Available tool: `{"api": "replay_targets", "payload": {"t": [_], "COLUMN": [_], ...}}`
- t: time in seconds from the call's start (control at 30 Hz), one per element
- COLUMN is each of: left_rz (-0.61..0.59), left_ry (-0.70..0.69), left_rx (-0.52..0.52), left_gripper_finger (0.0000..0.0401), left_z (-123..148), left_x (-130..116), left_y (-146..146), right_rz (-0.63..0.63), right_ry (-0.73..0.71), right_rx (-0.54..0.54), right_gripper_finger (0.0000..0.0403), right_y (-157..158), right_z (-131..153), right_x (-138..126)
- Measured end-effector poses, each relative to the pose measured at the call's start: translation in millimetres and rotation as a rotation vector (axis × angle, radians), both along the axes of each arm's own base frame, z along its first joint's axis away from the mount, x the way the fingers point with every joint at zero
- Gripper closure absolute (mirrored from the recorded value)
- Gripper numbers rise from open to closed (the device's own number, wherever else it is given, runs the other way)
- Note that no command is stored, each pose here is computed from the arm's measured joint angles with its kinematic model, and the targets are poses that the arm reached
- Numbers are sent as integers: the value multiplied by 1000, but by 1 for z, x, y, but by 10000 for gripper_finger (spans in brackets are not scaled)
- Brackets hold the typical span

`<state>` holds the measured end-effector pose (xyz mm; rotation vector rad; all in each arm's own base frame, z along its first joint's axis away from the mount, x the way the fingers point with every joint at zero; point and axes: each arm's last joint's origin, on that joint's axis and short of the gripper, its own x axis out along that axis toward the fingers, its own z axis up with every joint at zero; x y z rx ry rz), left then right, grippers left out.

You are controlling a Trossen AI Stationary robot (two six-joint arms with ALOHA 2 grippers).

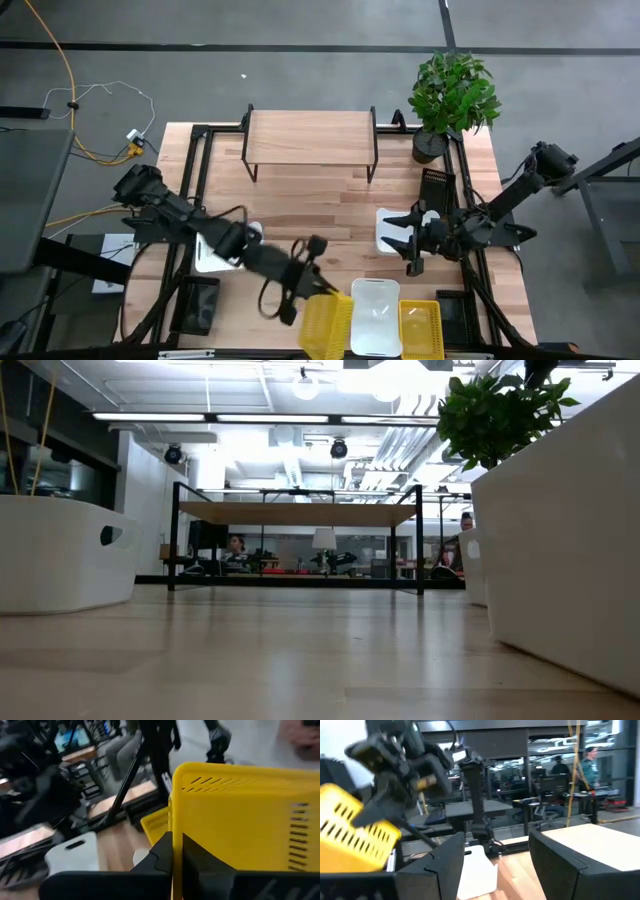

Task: Stack baskets on shelf by color
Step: Stack the left yellow bin on the stacked yellow bins

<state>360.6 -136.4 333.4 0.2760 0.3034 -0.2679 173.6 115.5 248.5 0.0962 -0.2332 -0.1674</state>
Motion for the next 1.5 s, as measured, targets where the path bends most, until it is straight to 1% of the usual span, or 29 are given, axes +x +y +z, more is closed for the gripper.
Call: {"api": "replay_targets", "payload": {"t": [0.07, 0.17, 0.27, 0.33, 0.4, 0.5, 0.57, 0.73, 0.83, 0.93, 1.1, 1.23, 1.33, 1.5], "left_rz": [-23, -55, -97, -90, -57, 19, 56, 73, 76, 86, 102, 103, 79, 74], "left_ry": [-41, -144, -256, -318, -358, -346, -347, -359, -366, -373, -362, -388, -382, -401], "left_rx": [-41, -111, -178, -214, -223, -186, -165, -160, -178, -182, -183, -187, -164, -163], "left_gripper_finger": [401, 401, 401, 401, 401, 401, 401, 401, 401, 401, 401, 401, 401, 401], "left_z": [-11, -31, -52, -66, -81, -104, -113, -128, -136, -138, -150, -150, -157, -161], "left_x": [5, 13, 25, 35, 49, 74, 92, 133, 151, 164, 178, 183, 185, 191], "left_y": [10, 19, 23, 23, 20, 14, 8, -4, -9, -9, -8, -5, -7, -6], "right_rz": [-39, -94, -121, -122, -122, -129, -139, -146, -145, -144, -141, -141, -141, -140], "right_ry": [-5, -15, -32, -45, -55, -59, -57, -58, -60, -60, -63, -61, -61, -61], "right_rx": [12, 32, 62, 79, 89, 98, 106, 132, 137, 139, 149, 147, 148, 147], "right_gripper_finger": [194, 194, 194, 194, 194, 194, 194, 194, 194, 194, 194, 194, 194, 194], "right_y": [-1, -5, -9, -11, -13, -14, -14, -15, -15, -14, -14, -14, -14, -14], "right_z": [5, 13, 20, 23, 25, 26, 27, 26, 26, 26, 26, 26, 26, 26], "right_x": [-5, -13, -20, -23, -25, -25, -26, -26, -26, -26, -26, -26, -26, -26]}}
